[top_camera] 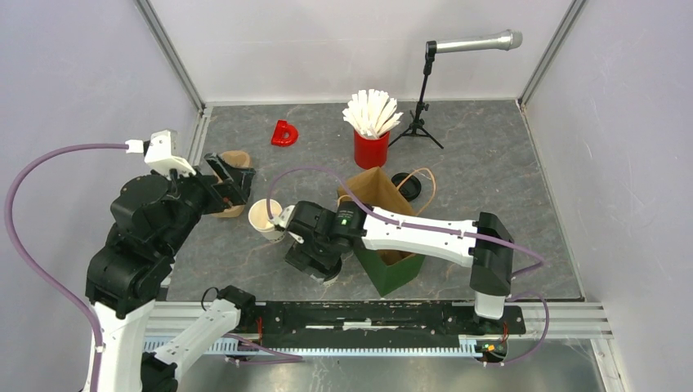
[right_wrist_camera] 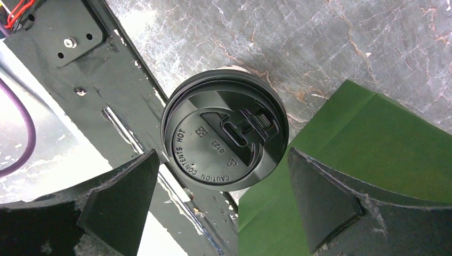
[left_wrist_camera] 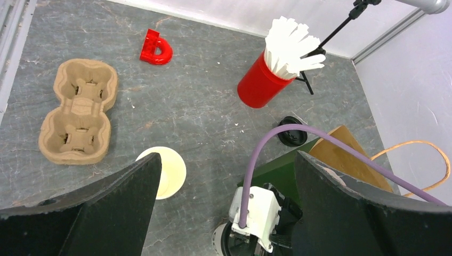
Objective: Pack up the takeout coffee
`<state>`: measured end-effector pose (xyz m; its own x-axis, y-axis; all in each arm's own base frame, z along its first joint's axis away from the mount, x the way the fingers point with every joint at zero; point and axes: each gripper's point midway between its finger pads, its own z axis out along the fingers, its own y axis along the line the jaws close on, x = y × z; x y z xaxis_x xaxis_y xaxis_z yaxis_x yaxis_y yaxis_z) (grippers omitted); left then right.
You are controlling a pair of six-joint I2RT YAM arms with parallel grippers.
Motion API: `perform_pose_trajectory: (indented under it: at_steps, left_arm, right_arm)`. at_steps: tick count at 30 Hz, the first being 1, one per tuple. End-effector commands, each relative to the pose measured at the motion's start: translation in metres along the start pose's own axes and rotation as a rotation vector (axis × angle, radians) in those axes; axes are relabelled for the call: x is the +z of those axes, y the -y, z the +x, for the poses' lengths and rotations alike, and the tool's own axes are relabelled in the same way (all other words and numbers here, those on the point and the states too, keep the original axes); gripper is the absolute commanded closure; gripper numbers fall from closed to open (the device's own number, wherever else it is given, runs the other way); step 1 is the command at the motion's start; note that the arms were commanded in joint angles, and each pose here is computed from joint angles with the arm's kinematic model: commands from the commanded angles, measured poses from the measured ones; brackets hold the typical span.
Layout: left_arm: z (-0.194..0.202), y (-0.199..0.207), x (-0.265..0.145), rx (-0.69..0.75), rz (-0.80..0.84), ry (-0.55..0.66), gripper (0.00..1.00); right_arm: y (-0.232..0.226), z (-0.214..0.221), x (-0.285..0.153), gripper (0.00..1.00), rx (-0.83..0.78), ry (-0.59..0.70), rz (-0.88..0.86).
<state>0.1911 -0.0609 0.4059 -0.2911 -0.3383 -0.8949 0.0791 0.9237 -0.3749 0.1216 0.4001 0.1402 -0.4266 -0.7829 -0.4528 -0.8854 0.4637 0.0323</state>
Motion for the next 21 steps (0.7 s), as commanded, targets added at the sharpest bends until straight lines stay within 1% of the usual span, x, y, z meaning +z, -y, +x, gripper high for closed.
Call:
perform_pose_trajectory:
  at_steps: [1, 10, 21]
  left_arm:
    - [-0.0082, -0.0007, -0.0026, 0.031, 0.009, 0.048, 0.00]
    - [-0.0039, -0.0022, -0.0009, 0.043, 0.007, 0.036, 0.00]
    - [-0.0017, -0.0035, -0.0013, 0.044, 0.005, 0.035, 0.00]
  right_arm:
    - [-0.0042, -0.0097, 0.0033, 0.02, -0.010, 0.016, -0.020]
    - [-0.0027, -0.0154, 0.0017, 0.02, -0.010, 0.019, -0.003]
    - [-0.0054, -0.0119, 0.0085, 0.02, -0.015, -0.002, 0.015]
